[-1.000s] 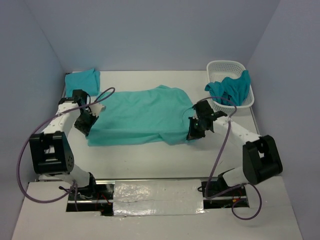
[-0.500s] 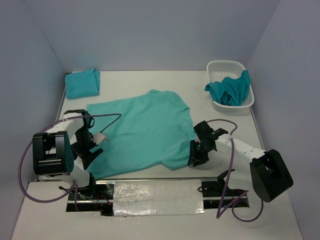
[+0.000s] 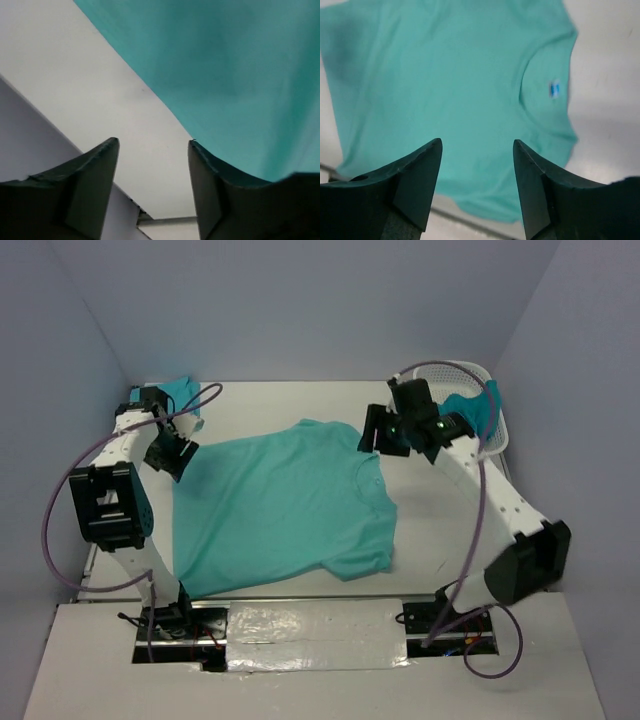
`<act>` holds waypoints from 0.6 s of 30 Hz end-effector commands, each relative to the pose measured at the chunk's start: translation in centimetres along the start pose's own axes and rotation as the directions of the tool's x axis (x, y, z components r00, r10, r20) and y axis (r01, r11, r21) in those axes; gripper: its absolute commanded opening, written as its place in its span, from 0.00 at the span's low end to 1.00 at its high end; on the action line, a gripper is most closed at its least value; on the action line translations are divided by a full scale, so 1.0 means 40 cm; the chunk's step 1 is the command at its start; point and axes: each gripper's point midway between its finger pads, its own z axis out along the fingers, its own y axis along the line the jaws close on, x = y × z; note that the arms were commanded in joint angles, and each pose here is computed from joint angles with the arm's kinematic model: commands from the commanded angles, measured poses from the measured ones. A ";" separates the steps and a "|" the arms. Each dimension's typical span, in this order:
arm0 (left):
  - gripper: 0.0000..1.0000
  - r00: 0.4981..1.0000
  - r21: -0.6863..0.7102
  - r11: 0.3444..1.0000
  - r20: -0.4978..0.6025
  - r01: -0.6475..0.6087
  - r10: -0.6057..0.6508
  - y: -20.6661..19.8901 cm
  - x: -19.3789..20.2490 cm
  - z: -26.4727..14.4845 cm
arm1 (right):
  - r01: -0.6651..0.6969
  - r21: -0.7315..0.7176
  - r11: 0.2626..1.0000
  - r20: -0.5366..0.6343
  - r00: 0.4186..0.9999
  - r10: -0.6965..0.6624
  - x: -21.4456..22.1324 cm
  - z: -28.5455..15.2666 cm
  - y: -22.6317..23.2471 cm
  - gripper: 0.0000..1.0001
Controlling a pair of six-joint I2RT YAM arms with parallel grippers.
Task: Fold and stack the t-shirts
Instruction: Flatten out the tshirt
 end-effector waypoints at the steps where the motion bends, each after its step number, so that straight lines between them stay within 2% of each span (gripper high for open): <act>1: 0.77 0.974 -0.101 0.972 0.106 0.210 -0.200 0.098 -0.056 0.059 | 0.076 0.069 0.995 -0.027 0.997 -0.074 -0.088 0.202 -0.050 0.67; 2: 0.82 0.967 -0.119 0.963 0.109 0.243 -0.231 0.124 -0.064 0.085 | 0.073 0.087 0.994 -0.026 0.997 -0.071 -0.118 0.241 -0.055 0.67; 3: 0.88 0.955 -0.126 0.950 0.123 0.286 -0.271 0.152 -0.062 0.097 | 0.083 0.078 0.994 0.049 0.995 -0.087 -0.213 0.251 -0.025 0.67; 4: 0.98 0.947 -0.122 0.943 0.132 0.309 -0.293 0.163 -0.067 0.110 | 0.095 0.093 0.991 0.038 0.994 -0.099 -0.229 0.295 -0.030 0.68; 5: 0.99 0.936 -0.118 0.934 0.153 0.336 -0.317 0.177 -0.079 0.125 | 0.097 0.158 0.983 -0.020 0.995 -0.095 -0.208 0.396 -0.071 0.69; 6: 0.99 0.931 -0.103 0.931 0.148 0.351 -0.334 0.183 -0.080 0.154 | 0.093 0.151 0.984 0.005 0.995 -0.095 -0.261 0.407 -0.056 0.70; 7: 0.99 0.927 -0.094 0.929 0.149 0.358 -0.343 0.184 -0.085 0.168 | 0.093 0.182 0.979 -0.073 0.994 -0.081 -0.214 0.493 -0.089 0.70; 9: 0.99 0.925 -0.052 0.932 0.151 0.359 -0.348 0.175 -0.101 0.207 | 0.094 0.201 0.975 -0.090 0.993 -0.077 -0.225 0.525 -0.094 0.70; 11: 0.99 0.921 -0.039 0.928 0.152 0.369 -0.360 0.171 -0.108 0.240 | 0.098 0.226 0.969 -0.136 0.988 -0.068 -0.177 0.572 -0.125 0.71; 14: 0.85 0.923 -0.023 0.928 0.110 0.373 -0.369 0.154 -0.091 0.289 | 0.095 0.241 0.966 -0.185 0.981 -0.050 -0.114 0.607 -0.163 0.65; 15: 0.73 0.924 -0.004 0.929 0.102 0.370 -0.368 0.143 -0.089 0.300 | 0.088 0.237 0.967 -0.208 0.977 -0.038 -0.089 0.611 -0.167 0.60; 16: 0.67 0.927 0.015 0.931 0.093 0.365 -0.365 0.132 -0.084 0.309 | 0.083 0.235 0.968 -0.221 0.975 -0.030 -0.072 0.606 -0.170 0.54; 17: 0.62 0.928 0.035 0.931 0.071 0.363 -0.365 0.114 -0.070 0.326 | 0.083 0.251 0.964 -0.268 0.963 -0.013 -0.011 0.608 -0.195 0.35; 18: 0.56 0.929 0.078 0.932 0.083 0.354 -0.360 0.095 -0.078 0.328 | 0.070 0.241 0.968 -0.263 0.965 -0.004 -0.003 0.583 -0.187 0.17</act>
